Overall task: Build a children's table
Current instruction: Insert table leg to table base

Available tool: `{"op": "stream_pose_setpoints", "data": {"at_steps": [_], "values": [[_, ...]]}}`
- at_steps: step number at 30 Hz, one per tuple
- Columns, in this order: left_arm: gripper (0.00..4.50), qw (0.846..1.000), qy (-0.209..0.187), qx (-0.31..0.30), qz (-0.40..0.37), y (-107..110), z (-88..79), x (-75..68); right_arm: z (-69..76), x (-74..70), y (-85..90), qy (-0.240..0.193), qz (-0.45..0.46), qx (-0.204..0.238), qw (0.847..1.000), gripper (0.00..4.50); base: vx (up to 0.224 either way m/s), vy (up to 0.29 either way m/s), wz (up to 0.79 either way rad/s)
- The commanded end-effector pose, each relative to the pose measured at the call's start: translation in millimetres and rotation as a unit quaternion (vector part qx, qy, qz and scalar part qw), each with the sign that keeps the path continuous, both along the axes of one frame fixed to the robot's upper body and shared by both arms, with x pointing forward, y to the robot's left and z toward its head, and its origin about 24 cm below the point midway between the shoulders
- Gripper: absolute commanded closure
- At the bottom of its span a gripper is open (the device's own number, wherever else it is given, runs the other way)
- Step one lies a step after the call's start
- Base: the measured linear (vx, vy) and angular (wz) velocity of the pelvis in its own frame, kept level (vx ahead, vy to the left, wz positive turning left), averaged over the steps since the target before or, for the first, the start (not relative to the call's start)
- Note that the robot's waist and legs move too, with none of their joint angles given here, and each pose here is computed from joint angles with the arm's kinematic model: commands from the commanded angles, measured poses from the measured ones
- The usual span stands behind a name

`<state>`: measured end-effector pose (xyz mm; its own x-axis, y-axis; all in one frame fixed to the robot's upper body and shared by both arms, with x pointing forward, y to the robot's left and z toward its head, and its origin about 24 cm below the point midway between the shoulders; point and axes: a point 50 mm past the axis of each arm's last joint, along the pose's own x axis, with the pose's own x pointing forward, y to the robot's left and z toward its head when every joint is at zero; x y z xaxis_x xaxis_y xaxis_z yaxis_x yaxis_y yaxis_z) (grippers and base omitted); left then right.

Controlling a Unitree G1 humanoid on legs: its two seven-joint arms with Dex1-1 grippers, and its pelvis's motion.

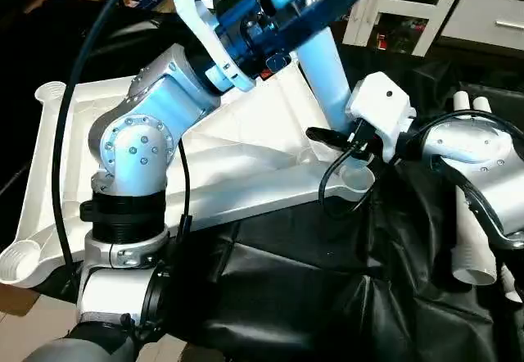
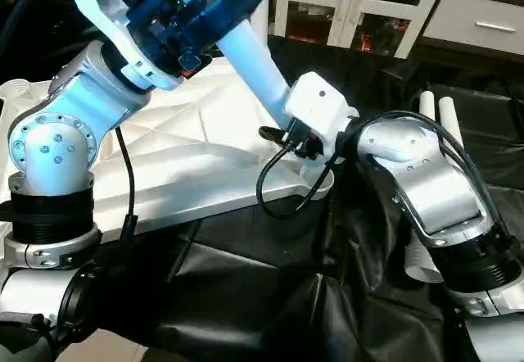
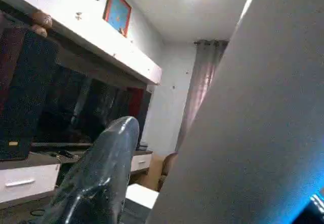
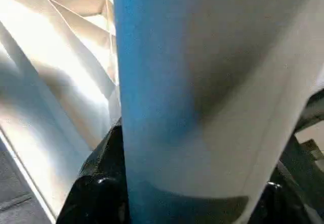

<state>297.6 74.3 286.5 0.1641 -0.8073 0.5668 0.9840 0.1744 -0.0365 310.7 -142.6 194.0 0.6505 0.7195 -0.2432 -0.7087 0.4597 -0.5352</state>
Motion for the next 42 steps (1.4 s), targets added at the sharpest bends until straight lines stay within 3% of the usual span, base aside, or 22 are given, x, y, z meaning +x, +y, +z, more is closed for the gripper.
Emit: {"op": "stream_pose_setpoints", "data": {"at_steps": [1,10,18,19,26,42], "values": [[1.88,1.0,-0.001,-0.01,0.019,4,4.8,3.8,10.9,-0.9,1.4,-0.026,0.007,0.002,1.0,2.72,0.0,0.0,0.0],[2.62,0.998,-0.002,-0.037,0.049,8,10.2,9.0,12.9,0.7,0.3,-0.039,-0.001,0.005,0.999,2.72,0.0,0.0,0.0],[2.78,0.997,-0.013,-0.048,0.067,11,12.2,9.0,16.1,1.6,0.0,-0.056,-0.007,0.016,0.998,2.72,0.0,0.0,0.0],[2.8,0.997,-0.016,-0.044,0.067,10,11.7,8.3,16.5,1.5,0.2,-0.054,-0.005,0.021,0.998,2.16,0.0,0.0,0.0],[2.91,0.997,-0.032,0.001,0.068,5,9.6,8.3,18.4,1.7,-0.9,-0.039,-0.004,0.05,0.998,1.59,0.0,0.0,0.0],[2.94,0.997,-0.049,0.022,0.064,1,9.9,9.3,11.3,-8.3,-7.4,0.013,0.022,0.015,1.0,1.57,0.0,0.0,0.0]]}}
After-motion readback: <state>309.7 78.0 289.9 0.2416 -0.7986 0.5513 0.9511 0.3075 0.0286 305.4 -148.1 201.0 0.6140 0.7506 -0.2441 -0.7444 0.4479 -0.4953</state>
